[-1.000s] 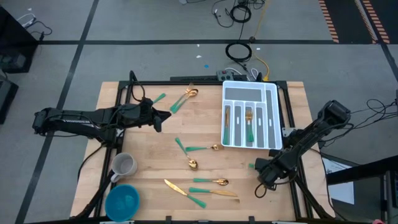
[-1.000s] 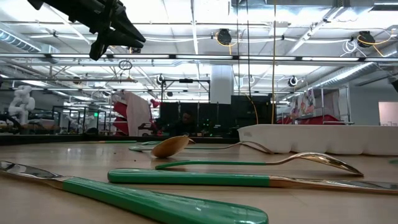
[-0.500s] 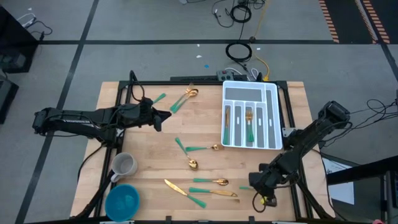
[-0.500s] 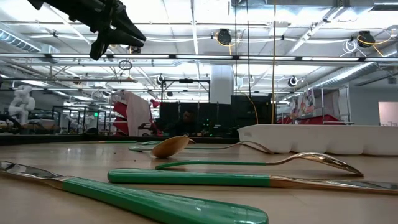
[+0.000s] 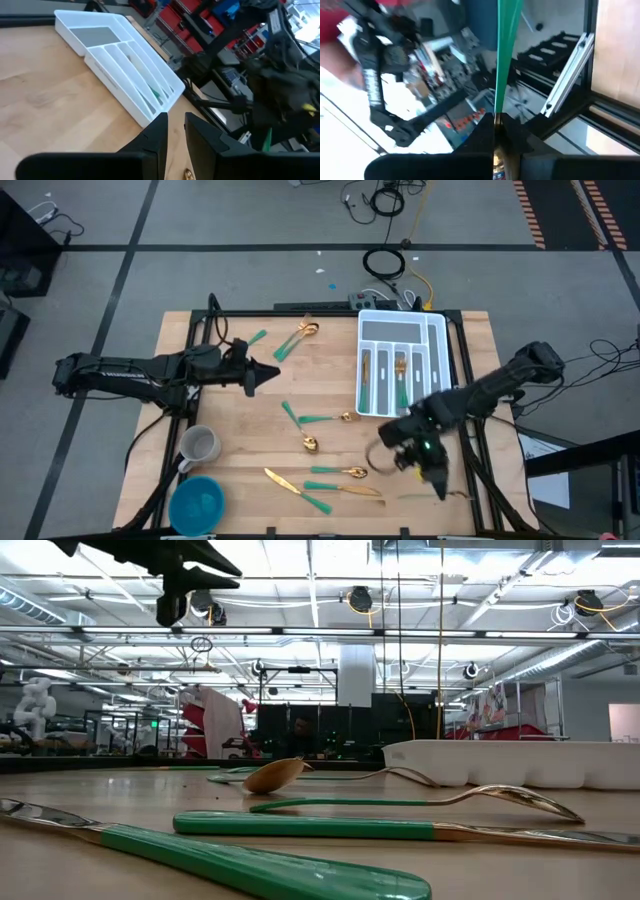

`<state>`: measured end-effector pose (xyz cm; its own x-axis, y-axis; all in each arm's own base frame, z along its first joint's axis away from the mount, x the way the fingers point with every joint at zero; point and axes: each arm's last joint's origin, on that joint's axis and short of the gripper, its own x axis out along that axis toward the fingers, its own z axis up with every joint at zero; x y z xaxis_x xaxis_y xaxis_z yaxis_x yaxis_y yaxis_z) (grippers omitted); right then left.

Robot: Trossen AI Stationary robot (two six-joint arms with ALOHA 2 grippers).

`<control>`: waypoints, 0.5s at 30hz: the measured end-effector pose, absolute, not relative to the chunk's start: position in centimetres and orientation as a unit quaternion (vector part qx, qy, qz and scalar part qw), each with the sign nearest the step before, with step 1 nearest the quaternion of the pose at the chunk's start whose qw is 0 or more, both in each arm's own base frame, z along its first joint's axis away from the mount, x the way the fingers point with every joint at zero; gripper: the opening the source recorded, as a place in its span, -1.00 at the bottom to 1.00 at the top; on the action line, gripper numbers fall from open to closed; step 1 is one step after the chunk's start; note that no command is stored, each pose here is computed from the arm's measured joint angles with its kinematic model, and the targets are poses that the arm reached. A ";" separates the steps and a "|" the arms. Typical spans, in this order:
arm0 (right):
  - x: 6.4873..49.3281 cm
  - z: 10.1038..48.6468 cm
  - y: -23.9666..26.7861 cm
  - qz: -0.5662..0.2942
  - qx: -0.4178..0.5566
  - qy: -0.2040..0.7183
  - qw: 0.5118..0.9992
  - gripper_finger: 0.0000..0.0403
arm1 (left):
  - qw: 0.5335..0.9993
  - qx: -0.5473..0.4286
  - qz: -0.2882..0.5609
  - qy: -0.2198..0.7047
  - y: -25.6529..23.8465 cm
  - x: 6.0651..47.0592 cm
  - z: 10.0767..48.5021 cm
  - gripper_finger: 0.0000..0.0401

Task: Sort silverware
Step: Put the bottom right green spoon into the white cutlery tray

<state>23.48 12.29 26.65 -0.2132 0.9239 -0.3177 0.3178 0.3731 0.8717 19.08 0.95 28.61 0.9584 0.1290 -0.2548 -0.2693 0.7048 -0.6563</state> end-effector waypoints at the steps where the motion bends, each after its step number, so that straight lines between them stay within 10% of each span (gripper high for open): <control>1: 23.9 26.6 11.3 0.330 0.457 0.694 0.448 -1.00 | 0.919 -0.368 0.107 0.096 0.9 19.1 28.6 -0.64; 15: 29.6 22.7 3.8 0.286 0.514 0.604 0.537 -1.00 | 0.944 -0.323 0.062 0.037 -0.5 21.4 29.5 -0.64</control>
<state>29.60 3.83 22.66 0.1054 0.9290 -0.3548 0.3144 0.3074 0.8982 21.42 -0.53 29.49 0.9897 0.0925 -0.1090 -0.1399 0.7835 -0.6055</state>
